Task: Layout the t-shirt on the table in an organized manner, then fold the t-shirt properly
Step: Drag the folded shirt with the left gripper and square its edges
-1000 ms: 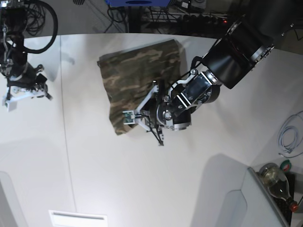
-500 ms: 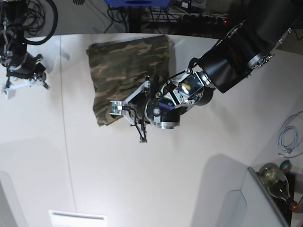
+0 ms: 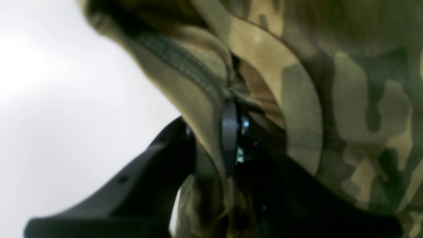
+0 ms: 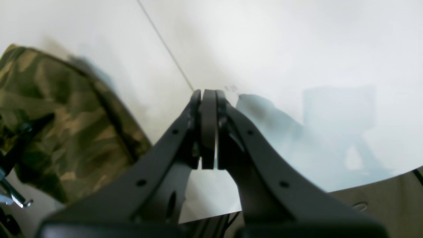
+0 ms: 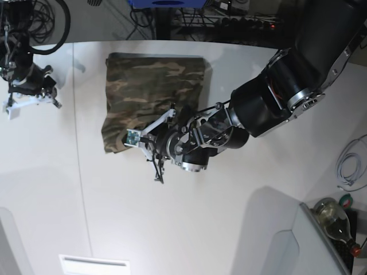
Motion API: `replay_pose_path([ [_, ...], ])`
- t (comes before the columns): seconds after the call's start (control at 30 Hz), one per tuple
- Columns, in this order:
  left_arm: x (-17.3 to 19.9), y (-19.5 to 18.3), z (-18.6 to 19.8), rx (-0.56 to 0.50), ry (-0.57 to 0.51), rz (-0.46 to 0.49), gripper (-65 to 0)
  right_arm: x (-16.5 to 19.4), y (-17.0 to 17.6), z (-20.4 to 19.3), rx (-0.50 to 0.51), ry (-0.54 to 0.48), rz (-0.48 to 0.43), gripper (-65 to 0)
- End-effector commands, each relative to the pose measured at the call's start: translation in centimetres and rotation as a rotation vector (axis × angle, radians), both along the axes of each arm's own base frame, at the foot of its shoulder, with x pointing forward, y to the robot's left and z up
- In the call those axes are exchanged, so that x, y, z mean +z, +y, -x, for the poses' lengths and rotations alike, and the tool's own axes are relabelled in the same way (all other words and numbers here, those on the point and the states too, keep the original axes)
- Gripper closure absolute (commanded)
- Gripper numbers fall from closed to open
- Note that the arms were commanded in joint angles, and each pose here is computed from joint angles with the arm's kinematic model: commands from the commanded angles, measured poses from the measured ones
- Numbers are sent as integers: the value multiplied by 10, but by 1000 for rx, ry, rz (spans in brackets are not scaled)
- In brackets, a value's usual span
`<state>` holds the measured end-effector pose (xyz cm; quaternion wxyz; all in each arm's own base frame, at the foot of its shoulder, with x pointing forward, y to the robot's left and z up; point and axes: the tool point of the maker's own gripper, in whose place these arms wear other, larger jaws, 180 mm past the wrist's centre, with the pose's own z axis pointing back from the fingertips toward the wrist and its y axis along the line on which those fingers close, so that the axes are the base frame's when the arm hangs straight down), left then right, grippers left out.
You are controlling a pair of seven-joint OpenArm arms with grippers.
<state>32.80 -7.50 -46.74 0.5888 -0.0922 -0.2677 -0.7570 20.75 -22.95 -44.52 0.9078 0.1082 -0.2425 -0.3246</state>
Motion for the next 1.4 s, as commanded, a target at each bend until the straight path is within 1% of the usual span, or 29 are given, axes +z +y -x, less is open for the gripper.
replay_pose_path([
  [0.0,21,-18,-17,-7,-42,52,0,0,6,1,4,-2,-17,0],
  [0.1,24,-32,-17,-16,-36,74,0,-10,17,10,-8,32,-55,0],
  [0.23,26,-43,-13,-28,-28,95,0,-18,18,15,-17,55,-65,0],
  [0.43,19,-43,-5,-59,-22,73,0,-18,18,15,-18,55,-65,0],
  [0.93,19,-40,-7,-48,-24,67,0,-18,18,14,-20,52,-64,0],
  [0.97,19,-40,-7,-50,-24,66,-8,-18,18,14,-20,52,-64,0],
  [1.07,21,-41,-8,-54,-29,68,-174,-18,18,14,-20,52,-64,0],
  [1.13,26,-41,-14,-59,-45,64,-257,-18,18,13,-20,52,-64,0],
  [1.17,25,-39,-16,-54,-50,48,-295,-18,18,13,-20,52,-64,0],
  [1.23,26,-36,-20,-44,-67,13,-351,-18,17,11,-21,48,-65,0],
  [1.37,43,-44,-27,-66,-118,14,-418,-17,18,10,-21,46,-66,0],
])
